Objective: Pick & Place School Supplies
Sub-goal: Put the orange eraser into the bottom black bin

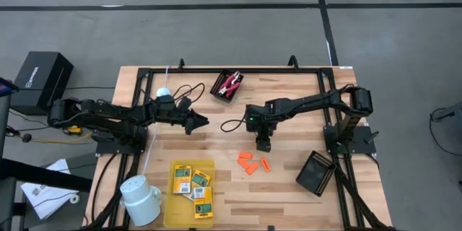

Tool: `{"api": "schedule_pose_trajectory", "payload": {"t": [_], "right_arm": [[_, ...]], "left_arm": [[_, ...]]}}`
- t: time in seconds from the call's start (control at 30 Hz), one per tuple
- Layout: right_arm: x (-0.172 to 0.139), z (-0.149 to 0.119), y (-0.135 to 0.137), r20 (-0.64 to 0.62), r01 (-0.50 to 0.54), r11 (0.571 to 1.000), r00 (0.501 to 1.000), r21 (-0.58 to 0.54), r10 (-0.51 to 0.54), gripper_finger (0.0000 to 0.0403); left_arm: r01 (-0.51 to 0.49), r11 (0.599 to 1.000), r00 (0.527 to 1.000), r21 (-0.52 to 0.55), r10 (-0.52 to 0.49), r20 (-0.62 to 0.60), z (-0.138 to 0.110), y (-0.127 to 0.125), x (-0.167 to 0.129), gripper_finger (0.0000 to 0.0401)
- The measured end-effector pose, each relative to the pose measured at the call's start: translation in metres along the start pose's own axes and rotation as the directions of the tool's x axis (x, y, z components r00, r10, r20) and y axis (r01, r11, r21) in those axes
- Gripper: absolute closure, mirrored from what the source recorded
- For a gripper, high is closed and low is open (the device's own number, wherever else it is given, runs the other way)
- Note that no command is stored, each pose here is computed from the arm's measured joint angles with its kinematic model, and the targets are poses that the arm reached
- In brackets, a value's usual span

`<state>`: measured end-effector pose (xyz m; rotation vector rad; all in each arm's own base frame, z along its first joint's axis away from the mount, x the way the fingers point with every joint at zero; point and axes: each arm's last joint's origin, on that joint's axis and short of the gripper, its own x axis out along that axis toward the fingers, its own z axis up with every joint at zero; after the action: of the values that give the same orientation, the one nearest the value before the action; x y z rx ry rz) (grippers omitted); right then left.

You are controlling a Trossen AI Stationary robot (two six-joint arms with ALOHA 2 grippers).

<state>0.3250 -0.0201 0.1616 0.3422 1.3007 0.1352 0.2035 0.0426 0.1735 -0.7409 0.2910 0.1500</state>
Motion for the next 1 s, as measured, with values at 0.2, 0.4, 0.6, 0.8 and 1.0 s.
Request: {"api": "schedule_pose_trajectory", "payload": {"t": [0.2, 0.4, 0.6, 0.8, 1.0], "right_arm": [[0.009, -0.003, -0.004, -0.025, 0.002, 1.000, 1.000, 0.002, -0.002, 0.0213], [0.014, -0.004, -0.007, -0.020, -0.001, 1.000, 1.000, 0.000, 0.001, 0.0215], [0.013, -0.005, -0.011, -0.020, 0.000, 1.000, 1.000, 0.011, 0.000, 0.0215], [0.022, -0.003, -0.013, -0.031, -0.005, 1.000, 1.000, 0.000, 0.005, 0.0216], [0.028, -0.003, -0.015, -0.038, -0.017, 1.000, 0.999, 0.011, 0.018, 0.0216]], "left_arm": [[0.000, 1.000, 1.000, 0.001, 0.000, 0.000, 0.000, 0.000, 0.000, 0.0256], [0.000, 1.000, 1.000, 0.001, 0.000, 0.000, 0.000, 0.000, 0.000, 0.0256], [0.000, 1.000, 1.000, 0.002, 0.000, 0.000, 0.000, 0.000, 0.000, 0.0256], [0.000, 1.000, 1.000, 0.001, 0.000, 0.000, 0.000, 0.000, 0.000, 0.0256], [-0.001, 1.000, 1.000, 0.002, 0.001, 0.000, 0.000, 0.000, 0.000, 0.0256]]}}
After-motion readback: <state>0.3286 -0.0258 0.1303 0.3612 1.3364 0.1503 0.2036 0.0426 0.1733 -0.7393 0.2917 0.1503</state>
